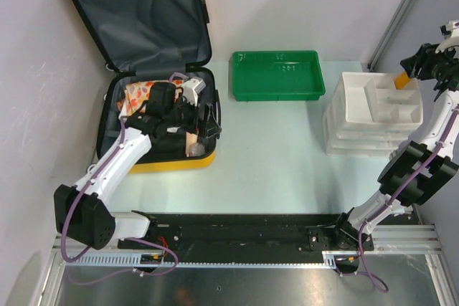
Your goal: Open, take out, and arrange the luggage
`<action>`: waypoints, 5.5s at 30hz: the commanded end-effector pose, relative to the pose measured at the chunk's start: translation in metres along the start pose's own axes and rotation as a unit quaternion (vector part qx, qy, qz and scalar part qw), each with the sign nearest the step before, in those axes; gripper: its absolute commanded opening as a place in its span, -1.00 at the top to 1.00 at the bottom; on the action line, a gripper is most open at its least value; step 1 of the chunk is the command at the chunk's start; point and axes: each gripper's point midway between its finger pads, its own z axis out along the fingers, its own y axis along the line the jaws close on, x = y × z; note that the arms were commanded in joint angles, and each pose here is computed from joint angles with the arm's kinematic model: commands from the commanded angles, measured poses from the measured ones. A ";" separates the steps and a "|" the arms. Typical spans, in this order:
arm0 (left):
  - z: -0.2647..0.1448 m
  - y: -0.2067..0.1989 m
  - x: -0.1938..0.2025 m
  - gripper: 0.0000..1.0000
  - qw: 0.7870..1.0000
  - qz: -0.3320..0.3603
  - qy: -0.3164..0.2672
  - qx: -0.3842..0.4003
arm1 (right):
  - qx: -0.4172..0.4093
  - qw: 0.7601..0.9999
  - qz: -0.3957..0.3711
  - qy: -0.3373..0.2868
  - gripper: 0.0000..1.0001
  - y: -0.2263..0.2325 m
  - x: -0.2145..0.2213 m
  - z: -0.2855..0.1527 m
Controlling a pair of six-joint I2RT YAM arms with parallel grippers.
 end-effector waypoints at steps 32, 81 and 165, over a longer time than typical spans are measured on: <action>0.023 0.143 0.072 -0.20 0.933 -0.123 0.080 -0.329 | -0.069 0.989 -0.051 -0.118 -0.67 0.151 -0.127 0.003; -0.043 0.021 -0.075 0.20 0.959 0.061 -0.177 -0.213 | -0.368 0.925 0.090 -0.035 -0.61 0.424 -0.068 0.035; 0.013 0.000 -0.054 -0.99 0.994 0.040 -0.053 -0.085 | 0.080 0.989 0.087 -0.088 1.00 0.039 -0.065 -0.030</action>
